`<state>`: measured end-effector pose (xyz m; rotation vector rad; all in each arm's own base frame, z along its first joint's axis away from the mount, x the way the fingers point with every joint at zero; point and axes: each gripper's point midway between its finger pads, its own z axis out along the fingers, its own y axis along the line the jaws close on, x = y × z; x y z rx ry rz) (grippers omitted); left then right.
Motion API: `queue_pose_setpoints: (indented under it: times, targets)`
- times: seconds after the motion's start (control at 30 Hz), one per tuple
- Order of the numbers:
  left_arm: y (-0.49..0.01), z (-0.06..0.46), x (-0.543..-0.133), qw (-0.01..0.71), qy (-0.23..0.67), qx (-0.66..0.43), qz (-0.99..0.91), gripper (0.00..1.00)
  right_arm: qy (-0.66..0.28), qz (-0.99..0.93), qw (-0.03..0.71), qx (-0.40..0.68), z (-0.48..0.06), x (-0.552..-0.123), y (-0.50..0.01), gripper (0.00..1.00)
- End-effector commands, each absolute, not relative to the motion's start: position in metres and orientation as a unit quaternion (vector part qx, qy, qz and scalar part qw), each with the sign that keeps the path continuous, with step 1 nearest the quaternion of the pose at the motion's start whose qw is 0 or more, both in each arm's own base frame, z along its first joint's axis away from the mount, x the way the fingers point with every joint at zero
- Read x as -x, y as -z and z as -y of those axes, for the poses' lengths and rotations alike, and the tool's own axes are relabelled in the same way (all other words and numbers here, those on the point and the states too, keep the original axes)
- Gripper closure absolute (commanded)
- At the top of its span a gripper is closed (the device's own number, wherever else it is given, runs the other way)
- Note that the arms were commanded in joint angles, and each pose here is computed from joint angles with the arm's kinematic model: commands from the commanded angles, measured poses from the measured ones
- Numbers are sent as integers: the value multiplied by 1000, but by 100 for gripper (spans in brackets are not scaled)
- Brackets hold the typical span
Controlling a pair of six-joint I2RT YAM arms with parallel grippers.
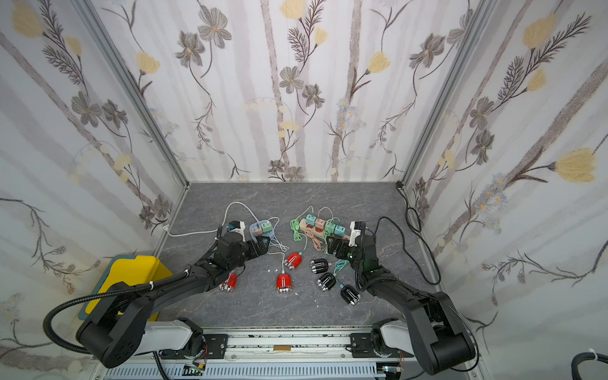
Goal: Unplug the electric shaver
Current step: Move the socket to the center of the board.
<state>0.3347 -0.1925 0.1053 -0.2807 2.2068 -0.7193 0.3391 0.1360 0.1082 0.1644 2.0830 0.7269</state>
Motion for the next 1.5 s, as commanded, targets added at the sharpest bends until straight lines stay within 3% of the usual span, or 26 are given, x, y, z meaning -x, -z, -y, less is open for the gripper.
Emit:
queue_pose_setpoints:
  times: [0.0,0.37,1.03,1.2,1.47]
  targets:
    - [-107,208,-348,380,310,122,-863,0,-349,-818,451,-74,-146,-349,-121,0]
    - [-59,227,-369,309,284,140,-897,0,-356,-824,423,-120,-136,-373,-97,0]
    - [-65,201,-436,349,225,123,-901,0,-333,-828,426,-147,-118,-428,-82,0]
    - [-81,216,-426,360,261,101,-890,0,-326,-829,434,-139,-117,-430,-90,0]
    - [-118,237,-391,389,301,61,-869,0,-310,-837,437,-114,-124,-385,-100,0]
